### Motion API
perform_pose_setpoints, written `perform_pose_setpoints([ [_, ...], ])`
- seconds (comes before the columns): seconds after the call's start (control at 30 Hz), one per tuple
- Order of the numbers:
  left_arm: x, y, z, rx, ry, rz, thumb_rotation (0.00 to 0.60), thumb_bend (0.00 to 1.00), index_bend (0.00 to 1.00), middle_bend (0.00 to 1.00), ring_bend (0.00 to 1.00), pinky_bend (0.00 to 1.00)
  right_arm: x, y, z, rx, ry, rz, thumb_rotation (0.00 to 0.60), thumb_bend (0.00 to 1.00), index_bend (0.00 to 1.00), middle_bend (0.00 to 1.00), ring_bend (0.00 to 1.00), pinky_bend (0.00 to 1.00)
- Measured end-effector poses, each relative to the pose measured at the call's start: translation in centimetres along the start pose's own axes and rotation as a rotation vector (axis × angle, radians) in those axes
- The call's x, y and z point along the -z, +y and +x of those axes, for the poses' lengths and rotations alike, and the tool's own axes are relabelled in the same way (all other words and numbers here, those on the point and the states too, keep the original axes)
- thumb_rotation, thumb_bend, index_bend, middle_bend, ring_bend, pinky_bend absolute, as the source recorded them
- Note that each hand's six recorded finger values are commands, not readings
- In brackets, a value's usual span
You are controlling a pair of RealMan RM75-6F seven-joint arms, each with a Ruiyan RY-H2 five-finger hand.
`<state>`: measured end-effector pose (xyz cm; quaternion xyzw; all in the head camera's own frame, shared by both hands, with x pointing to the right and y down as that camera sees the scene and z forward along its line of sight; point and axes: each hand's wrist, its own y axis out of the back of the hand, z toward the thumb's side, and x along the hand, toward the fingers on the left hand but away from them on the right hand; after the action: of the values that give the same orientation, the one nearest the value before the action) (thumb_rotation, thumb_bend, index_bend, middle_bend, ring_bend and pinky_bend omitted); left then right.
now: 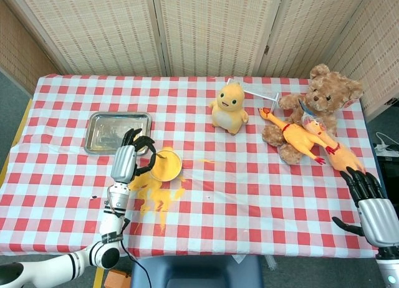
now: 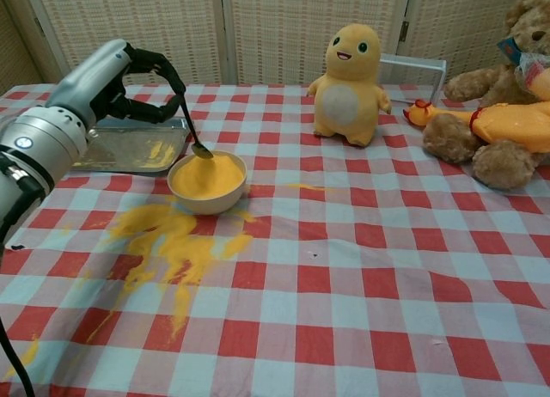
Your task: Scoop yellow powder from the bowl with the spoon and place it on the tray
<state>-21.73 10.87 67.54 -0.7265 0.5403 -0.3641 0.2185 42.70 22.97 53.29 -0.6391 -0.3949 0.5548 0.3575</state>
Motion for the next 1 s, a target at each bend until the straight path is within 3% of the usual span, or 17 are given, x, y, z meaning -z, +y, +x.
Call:
perform_pose_setpoints([
  [0.47, 0.2, -1.4, -0.5, -0.002, -0.033, 0.097, 0.6, 0.74, 0.87, 0.37, 0.1, 0.04, 0.1, 0.2, 0.2, 0.01, -0.001, 0.001, 0.6, 0.0, 0.0, 0.0, 0.0, 0.0],
  [1.0, 0.5, -1.1, -2.8, 0.093, 0.022, 0.048, 0.6, 0.73, 0.87, 0.37, 0.1, 0.04, -0.3, 0.0, 0.2, 0.007, 0.008, 0.005, 0.6, 0.0, 0.0, 0.0, 0.0, 0.0],
])
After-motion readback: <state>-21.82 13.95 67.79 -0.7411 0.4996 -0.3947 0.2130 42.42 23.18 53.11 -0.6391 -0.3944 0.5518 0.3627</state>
